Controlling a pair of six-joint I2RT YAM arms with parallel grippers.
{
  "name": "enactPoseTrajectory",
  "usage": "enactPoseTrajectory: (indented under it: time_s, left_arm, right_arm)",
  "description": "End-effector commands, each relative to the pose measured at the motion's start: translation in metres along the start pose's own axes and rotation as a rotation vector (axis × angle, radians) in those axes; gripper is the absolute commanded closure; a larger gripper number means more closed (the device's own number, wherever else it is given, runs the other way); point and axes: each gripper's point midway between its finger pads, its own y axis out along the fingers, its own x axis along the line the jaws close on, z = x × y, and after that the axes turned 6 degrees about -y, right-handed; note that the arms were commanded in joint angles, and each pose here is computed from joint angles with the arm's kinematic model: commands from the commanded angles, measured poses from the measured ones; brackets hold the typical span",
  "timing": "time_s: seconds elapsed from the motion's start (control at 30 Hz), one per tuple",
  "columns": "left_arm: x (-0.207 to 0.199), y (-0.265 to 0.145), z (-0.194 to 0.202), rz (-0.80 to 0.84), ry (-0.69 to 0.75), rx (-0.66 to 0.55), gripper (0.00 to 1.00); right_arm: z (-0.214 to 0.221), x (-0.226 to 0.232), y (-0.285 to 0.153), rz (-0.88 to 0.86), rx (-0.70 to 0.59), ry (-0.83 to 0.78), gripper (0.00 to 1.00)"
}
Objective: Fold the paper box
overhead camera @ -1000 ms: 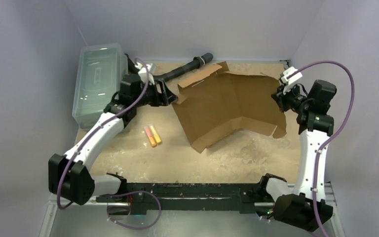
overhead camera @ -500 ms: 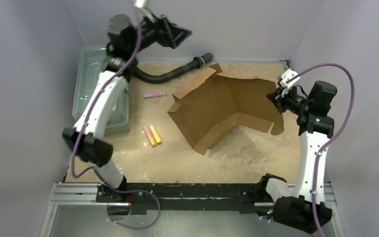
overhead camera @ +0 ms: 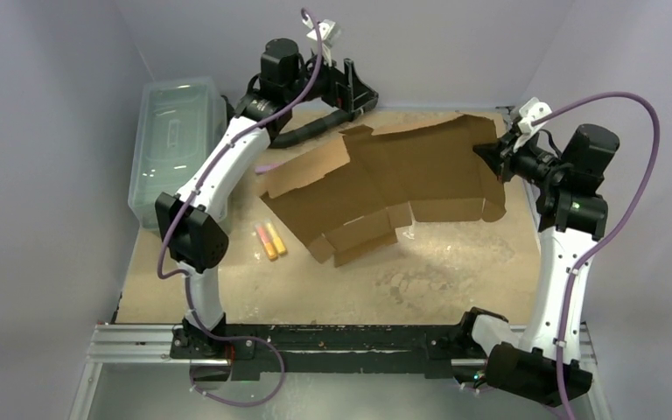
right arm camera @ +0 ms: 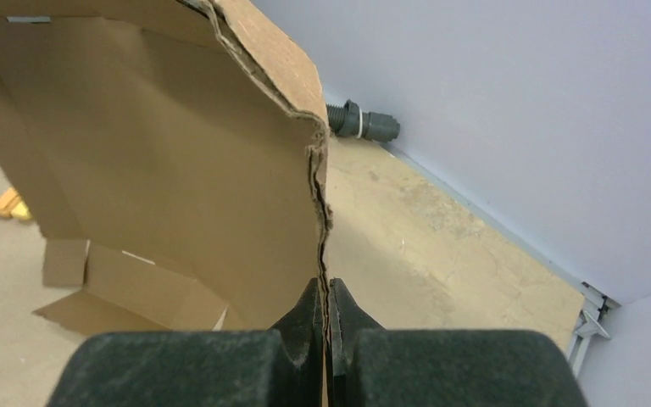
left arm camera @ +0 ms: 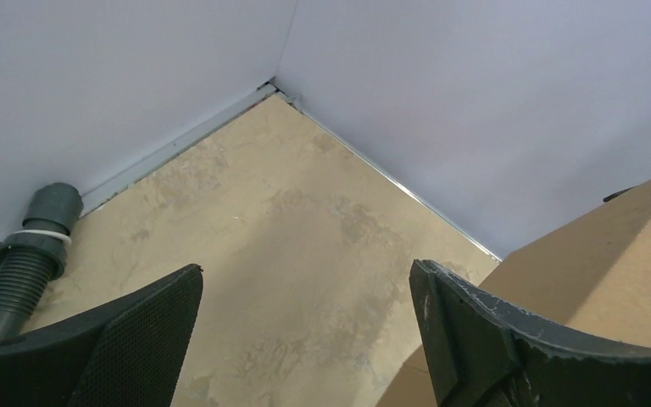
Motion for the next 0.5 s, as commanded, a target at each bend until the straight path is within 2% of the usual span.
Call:
enactPoseTrajectory:
  time_s: [0.0, 0.17, 0.3, 0.47]
  left_arm:
    - [-0.018, -0.028, -0.046, 0.045, 0.072, -0.107, 0.08]
    - [-0.007, -0.068, -0.084, 0.151, -0.038, -0.222, 0.11]
    - [-0.015, -0.08, -0.082, 0.223, 0.016, -0.198, 0.09]
    - [-0.01, -0.072, -0.067, 0.246, 0.031, -0.161, 0.09]
  right_arm:
    - [-0.032, -0.007, -0.004, 0.021, -0.06, 0.031, 1.0]
    - [-0.033, -0.009, -0.003, 0.024, -0.059, 0.032, 1.0]
    - [-0.029, -0.01, -0.001, 0.017, -0.052, 0.04, 1.0]
    - [-0.026, -0.008, 0.001, -0.005, -0.052, 0.036, 1.0]
